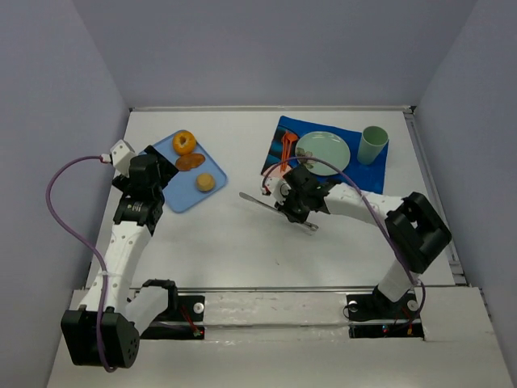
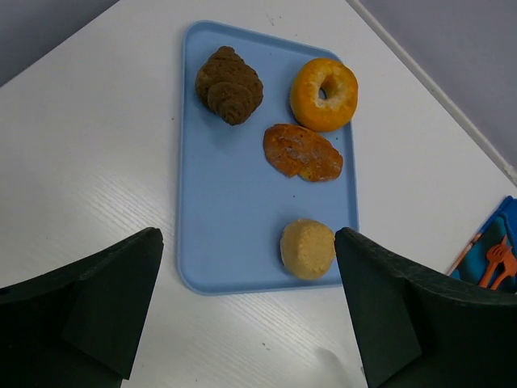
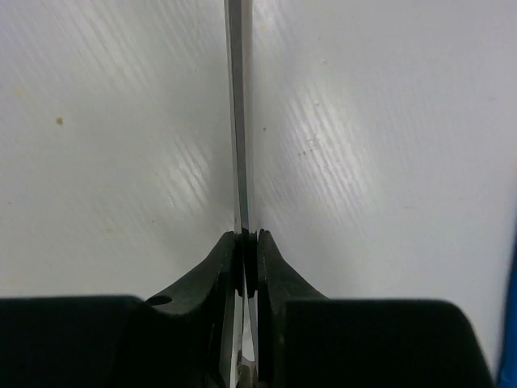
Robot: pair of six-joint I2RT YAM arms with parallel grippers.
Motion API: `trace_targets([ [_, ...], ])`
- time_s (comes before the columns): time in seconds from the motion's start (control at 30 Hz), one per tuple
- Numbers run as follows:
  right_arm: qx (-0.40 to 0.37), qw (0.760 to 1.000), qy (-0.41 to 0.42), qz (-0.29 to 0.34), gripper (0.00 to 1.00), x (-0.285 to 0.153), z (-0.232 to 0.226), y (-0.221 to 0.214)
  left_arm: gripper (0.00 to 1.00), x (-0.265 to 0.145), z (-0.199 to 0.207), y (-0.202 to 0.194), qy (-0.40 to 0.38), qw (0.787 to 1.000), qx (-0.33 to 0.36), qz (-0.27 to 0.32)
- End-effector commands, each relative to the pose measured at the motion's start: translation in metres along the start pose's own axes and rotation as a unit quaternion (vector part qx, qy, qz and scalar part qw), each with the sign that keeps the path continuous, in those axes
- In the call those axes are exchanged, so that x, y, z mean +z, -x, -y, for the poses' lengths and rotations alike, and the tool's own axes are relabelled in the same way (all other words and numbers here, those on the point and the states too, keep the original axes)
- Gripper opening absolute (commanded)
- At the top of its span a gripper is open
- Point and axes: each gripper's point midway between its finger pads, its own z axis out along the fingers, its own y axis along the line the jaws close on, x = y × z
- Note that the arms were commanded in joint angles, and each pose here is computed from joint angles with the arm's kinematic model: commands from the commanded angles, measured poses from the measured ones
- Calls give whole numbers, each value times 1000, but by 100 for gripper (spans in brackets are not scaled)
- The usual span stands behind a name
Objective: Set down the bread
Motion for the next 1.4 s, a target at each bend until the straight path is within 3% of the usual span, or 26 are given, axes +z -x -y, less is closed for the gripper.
trace_targets([
  [0.0, 4, 983, -85, 164, 7, -62, 30, 95, 99, -12, 4, 15, -20, 999, -12, 31],
  [0.2, 94, 949, -122, 275, 7, -119, 47, 158, 99, -19, 6, 21, -32, 998, -23, 39],
  [0.33, 113, 942, -81, 306, 7, -135, 37, 183, 99, -20, 8, 22, -34, 998, -25, 39],
  [0.43, 121, 941, -52, 312, 13, -141, 29, 195, 99, -21, 9, 23, -35, 998, -22, 37],
  [0.47, 117, 943, -45, 307, 23, -140, 27, 194, 99, -21, 7, 23, -31, 999, -23, 38],
  [0.6, 110, 948, -27, 297, 36, -140, 21, 194, 99, -21, 6, 23, -30, 998, -25, 39],
  [1.07, 106, 956, -11, 273, 47, -136, 18, 196, 99, -20, 2, 21, -21, 999, -23, 38],
  [1.37, 95, 967, 11, 238, 54, -91, 12, 214, 99, -18, 0, 18, -16, 999, -23, 36],
])
